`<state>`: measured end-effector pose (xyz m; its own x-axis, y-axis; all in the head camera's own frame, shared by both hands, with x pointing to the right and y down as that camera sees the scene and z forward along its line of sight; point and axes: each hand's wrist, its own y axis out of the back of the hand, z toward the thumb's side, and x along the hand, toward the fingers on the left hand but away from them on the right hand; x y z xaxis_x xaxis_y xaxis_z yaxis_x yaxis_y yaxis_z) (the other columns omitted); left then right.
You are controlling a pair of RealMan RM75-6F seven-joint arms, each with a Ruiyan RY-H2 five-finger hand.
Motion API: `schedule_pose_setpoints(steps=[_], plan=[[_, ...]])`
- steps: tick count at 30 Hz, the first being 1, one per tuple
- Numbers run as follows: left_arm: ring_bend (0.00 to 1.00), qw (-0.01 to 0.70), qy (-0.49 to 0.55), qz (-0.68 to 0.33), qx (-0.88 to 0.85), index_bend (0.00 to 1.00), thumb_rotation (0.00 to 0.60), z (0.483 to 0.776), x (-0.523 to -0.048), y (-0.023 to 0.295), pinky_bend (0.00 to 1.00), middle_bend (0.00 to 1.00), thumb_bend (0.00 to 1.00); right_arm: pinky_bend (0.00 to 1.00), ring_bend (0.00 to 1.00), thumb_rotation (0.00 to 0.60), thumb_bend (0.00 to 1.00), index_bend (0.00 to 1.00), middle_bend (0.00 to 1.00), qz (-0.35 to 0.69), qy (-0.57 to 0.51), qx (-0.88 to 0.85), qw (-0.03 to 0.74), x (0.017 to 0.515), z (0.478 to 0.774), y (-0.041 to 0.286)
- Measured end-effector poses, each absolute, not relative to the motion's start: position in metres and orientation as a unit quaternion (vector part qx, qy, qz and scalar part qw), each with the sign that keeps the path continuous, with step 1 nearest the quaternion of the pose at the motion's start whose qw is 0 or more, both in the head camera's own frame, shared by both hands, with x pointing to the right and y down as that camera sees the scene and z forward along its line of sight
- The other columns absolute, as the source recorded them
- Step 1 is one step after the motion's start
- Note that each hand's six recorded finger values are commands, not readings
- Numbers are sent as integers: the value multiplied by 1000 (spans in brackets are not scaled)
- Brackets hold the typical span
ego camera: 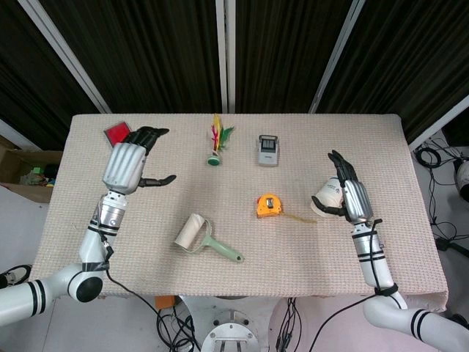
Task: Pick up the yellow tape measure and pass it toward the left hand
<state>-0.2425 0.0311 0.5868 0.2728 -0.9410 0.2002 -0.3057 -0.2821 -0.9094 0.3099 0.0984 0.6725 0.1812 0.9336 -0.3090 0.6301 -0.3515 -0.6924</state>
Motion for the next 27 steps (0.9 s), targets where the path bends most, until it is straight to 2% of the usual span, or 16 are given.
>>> schedule_pose_setpoints(steps=[15, 27], plan=[[182, 394, 450, -403, -693, 187, 445, 589, -245, 32, 269, 235, 0, 0, 0, 600, 226, 0, 0, 365, -496, -758, 216, 288, 678, 105], [182, 391, 439, -403, -701, 186, 443, 597, -237, 30, 269, 235, 0, 0, 0, 600, 234, 0, 0, 482, -341, -764, 259, 272, 690, 113]])
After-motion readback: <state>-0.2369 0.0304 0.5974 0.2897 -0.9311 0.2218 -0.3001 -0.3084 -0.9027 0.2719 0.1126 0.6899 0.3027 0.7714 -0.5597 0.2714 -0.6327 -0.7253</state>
